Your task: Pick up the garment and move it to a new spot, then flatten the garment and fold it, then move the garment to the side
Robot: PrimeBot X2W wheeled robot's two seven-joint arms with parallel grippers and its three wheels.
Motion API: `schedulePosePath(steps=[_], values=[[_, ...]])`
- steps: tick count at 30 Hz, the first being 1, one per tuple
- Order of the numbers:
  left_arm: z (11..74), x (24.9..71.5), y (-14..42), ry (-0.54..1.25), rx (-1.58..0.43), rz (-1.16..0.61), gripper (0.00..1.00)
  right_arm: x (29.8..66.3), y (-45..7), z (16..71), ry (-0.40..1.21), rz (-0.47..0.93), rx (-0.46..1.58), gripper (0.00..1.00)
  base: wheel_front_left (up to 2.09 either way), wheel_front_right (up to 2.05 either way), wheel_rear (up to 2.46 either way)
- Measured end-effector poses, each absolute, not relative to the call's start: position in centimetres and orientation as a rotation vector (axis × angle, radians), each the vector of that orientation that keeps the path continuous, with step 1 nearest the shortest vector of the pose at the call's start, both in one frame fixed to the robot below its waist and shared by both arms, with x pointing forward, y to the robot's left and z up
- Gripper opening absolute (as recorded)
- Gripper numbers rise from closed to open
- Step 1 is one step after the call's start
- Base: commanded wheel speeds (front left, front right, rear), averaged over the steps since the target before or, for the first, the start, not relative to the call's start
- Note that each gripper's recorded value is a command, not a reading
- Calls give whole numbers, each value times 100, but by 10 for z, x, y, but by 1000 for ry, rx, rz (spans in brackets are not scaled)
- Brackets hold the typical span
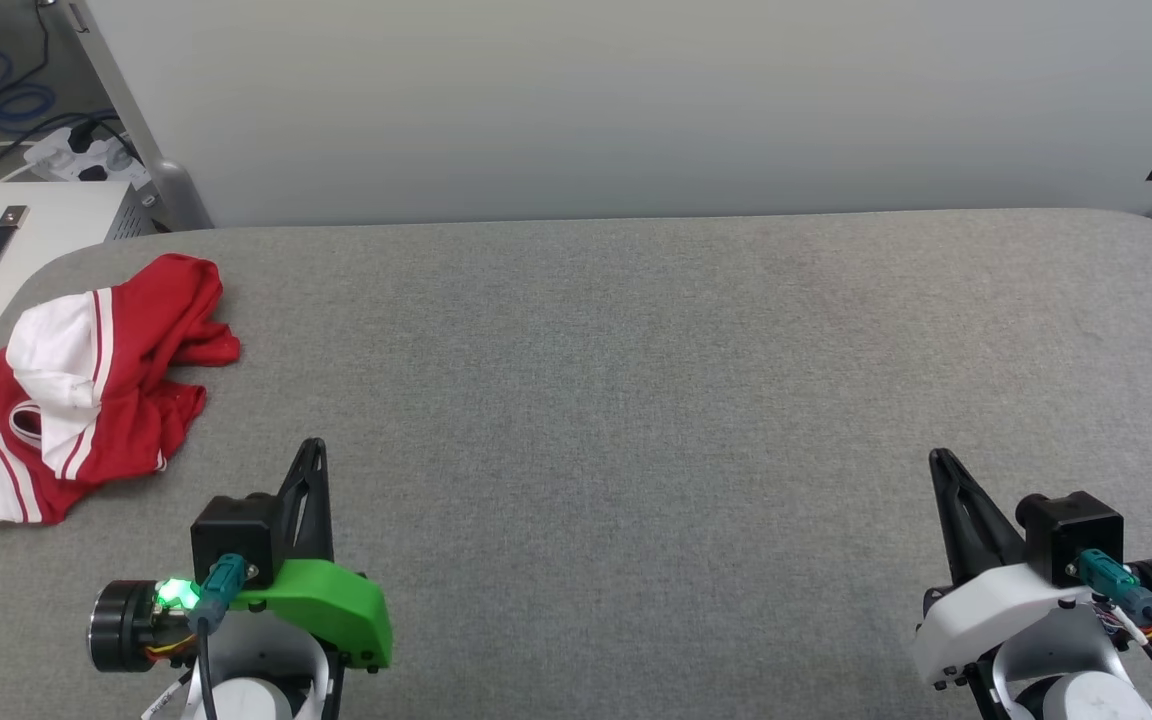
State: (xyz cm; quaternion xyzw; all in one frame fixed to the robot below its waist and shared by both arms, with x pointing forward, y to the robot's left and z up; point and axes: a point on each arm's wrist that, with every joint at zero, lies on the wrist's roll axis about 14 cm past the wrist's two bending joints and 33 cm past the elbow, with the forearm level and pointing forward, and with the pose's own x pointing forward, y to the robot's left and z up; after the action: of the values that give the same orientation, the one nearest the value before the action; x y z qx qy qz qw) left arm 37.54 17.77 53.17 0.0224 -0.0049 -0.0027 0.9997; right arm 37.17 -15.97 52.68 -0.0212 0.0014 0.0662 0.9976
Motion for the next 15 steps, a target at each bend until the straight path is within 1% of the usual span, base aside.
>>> schedulePosePath(steps=[15], values=[[532, 375, 178, -10, 45, -5, 0, 372, -160, 527, 3, 132, -43, 0, 0, 0, 0]])
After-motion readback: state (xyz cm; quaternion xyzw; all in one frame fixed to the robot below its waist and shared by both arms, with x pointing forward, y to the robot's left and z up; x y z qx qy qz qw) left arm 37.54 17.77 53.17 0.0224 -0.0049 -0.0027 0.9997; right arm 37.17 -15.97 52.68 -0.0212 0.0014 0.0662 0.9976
